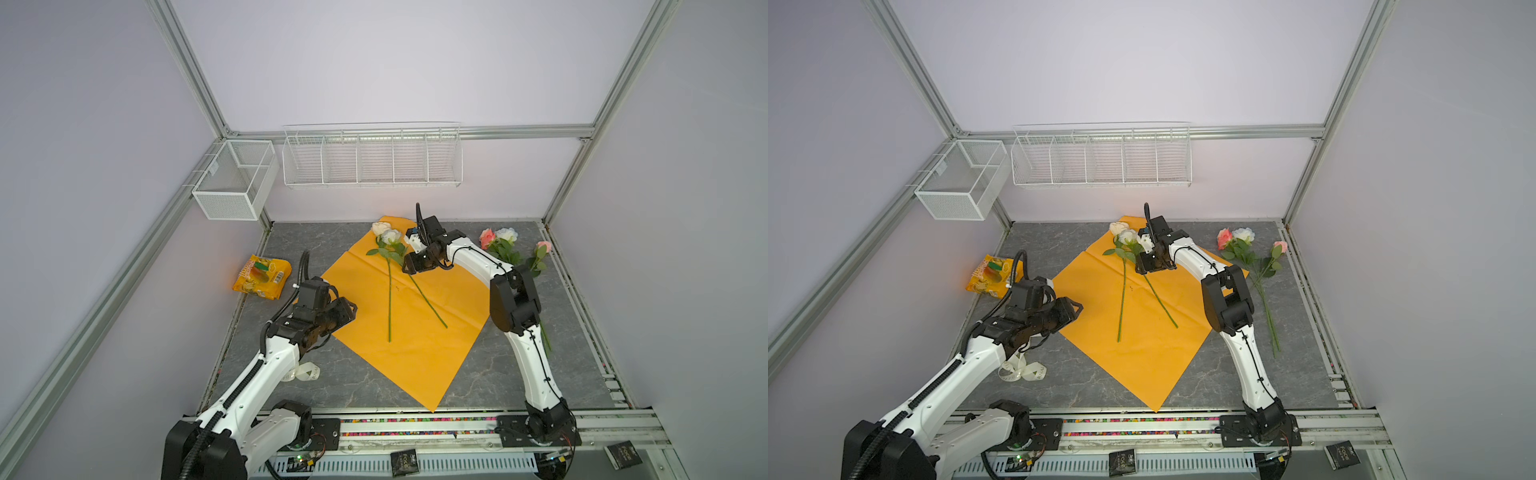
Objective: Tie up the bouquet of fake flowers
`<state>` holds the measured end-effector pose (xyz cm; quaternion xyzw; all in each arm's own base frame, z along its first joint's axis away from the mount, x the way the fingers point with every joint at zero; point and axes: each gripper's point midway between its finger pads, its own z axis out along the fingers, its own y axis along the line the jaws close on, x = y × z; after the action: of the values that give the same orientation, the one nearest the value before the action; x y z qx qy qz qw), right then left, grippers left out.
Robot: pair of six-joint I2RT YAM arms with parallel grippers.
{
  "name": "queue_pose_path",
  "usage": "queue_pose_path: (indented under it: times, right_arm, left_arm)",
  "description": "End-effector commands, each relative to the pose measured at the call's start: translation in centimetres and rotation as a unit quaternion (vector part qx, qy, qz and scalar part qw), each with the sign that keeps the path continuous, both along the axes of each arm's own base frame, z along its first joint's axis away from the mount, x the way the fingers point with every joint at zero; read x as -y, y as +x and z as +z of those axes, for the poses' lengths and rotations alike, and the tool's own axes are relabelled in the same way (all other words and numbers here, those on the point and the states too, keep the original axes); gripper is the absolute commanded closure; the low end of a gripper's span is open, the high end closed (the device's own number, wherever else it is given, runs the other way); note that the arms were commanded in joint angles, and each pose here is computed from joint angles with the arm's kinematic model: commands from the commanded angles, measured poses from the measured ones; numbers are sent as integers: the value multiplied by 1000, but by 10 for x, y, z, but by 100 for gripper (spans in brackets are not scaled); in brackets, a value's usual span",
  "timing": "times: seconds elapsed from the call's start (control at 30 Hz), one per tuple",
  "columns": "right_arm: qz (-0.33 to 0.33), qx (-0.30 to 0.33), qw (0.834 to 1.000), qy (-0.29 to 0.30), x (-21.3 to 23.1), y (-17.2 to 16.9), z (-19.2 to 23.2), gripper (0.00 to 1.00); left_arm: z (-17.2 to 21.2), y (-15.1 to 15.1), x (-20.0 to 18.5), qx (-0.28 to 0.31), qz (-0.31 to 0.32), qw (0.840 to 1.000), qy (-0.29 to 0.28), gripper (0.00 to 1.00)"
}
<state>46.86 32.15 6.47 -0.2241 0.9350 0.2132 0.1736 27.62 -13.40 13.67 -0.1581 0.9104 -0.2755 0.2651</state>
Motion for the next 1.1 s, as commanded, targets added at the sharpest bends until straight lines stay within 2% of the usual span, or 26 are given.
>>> queue_pose_path:
  times: [0.0,0.27,0.43,0.47,0.6,0.7,0.77,0.9,1.07]
  right_arm:
    - [17,6,1000,-22,5,-8,-1,44]
    - [18,-14,1000,-18,-8,-5,-24,56]
    - [18,-28,999,-26,-16,-3,-43,61]
    - [18,-27,999,-31,-16,-2,-43,63]
    - [12,-11,999,-40,-17,1,-39,85]
    - [-13,9,999,-35,-14,6,-13,90]
    - [-39,29,999,-18,-11,13,10,93]
    - [-93,42,993,61,-19,24,44,93]
    - [-160,8,981,112,-32,34,32,93]
  left_arm:
    - [1,4,4,1,-4,1000,-12,51]
    - [-4,7,14,-10,-22,999,-27,51]
    - [-9,8,22,-22,-39,998,-35,51]
    - [-10,9,23,-23,-41,998,-35,51]
    - [-12,8,23,-27,-42,998,-35,51]
    - [-11,8,22,-25,-43,998,-32,51]
    - [-12,8,22,-25,-42,998,-32,51]
    - [-13,10,23,-25,-40,998,-34,51]
    - [-11,12,24,-25,-41,998,-36,51]
